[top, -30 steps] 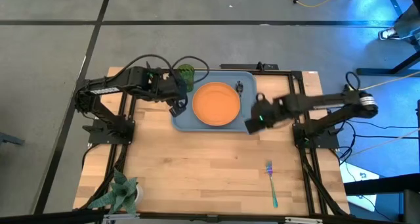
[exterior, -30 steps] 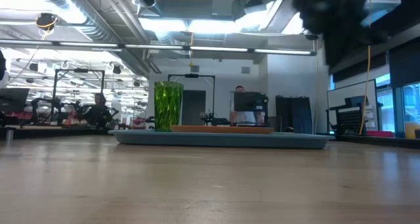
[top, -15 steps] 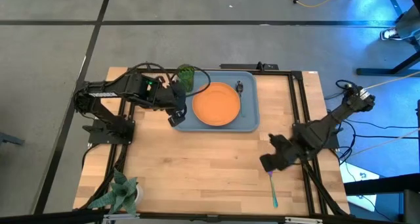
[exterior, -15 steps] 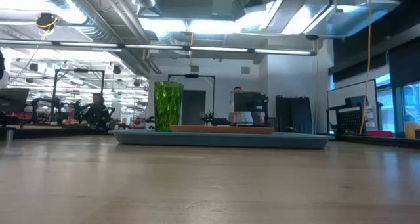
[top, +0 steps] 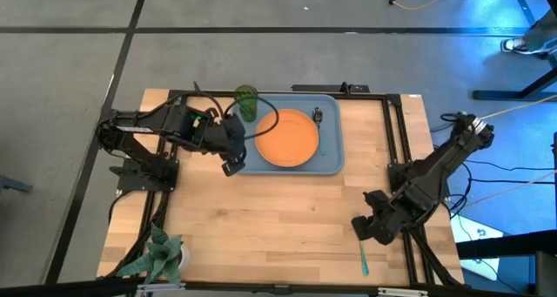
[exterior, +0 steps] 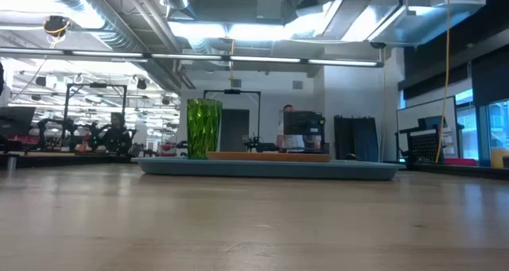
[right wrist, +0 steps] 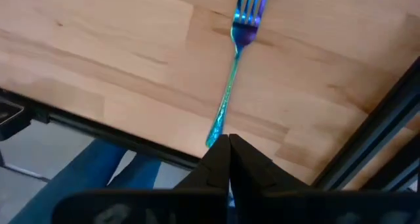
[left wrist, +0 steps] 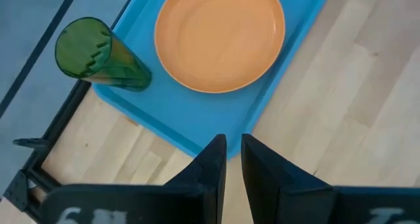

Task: Pick and place plate/cup/fork/spoon on tray
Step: Put the blue fork on the blue tray

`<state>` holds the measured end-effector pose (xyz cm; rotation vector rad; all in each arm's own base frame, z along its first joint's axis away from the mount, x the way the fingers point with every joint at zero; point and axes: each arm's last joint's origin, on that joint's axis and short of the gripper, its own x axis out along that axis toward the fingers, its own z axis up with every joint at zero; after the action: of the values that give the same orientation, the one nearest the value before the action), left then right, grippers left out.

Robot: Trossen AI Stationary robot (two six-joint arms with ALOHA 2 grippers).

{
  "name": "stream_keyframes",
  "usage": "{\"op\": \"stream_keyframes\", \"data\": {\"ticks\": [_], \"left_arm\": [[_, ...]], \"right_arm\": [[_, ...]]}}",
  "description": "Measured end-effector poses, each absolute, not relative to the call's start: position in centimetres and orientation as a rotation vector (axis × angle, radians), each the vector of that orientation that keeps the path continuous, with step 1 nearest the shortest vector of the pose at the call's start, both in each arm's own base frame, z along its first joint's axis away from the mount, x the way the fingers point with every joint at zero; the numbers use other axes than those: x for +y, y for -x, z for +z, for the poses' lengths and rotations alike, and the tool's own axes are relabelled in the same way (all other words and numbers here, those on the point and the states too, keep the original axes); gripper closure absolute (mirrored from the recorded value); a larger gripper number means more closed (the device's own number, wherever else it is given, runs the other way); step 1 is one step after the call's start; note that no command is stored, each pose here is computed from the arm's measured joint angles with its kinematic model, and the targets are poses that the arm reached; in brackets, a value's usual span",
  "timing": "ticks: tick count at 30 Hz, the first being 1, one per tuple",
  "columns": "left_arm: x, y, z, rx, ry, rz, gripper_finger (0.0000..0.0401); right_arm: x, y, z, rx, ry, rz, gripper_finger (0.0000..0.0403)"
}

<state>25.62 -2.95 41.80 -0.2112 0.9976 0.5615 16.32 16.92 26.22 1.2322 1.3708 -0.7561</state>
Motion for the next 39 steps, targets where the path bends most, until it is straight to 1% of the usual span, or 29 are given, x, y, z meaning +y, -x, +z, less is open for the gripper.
{"op": "stream_keyframes", "data": {"ticks": [5, 9, 11, 20, 39], "left_arm": [[-3.5, -25.5, 41.8, 1.006, 0.178, 0.531, 0.0360], [-3.9, -25.5, 41.8, 1.012, 0.144, 0.504, 0.0360], [-3.9, -25.5, 41.8, 1.011, 0.143, 0.504, 0.0360], [-3.9, -25.5, 41.8, 1.012, 0.141, 0.504, 0.0360], [-3.9, -25.5, 41.8, 1.008, 0.145, 0.506, 0.0360]], "right_arm": [[17.7, -16.8, 25.0, 1.422, -1.197, -0.806, 0.0382], [18.4, -17.0, 24.0, 1.549, -1.208, -0.869, 0.0371], [18.7, -17.2, 23.5, 1.569, -1.224, -0.896, 0.0364], [19.4, -19.0, 22.0, 1.483, -1.251, -0.893, 0.0351], [19.4, -21.4, 16.6, 1.436, -1.119, -1.126, 0.0351]]}}
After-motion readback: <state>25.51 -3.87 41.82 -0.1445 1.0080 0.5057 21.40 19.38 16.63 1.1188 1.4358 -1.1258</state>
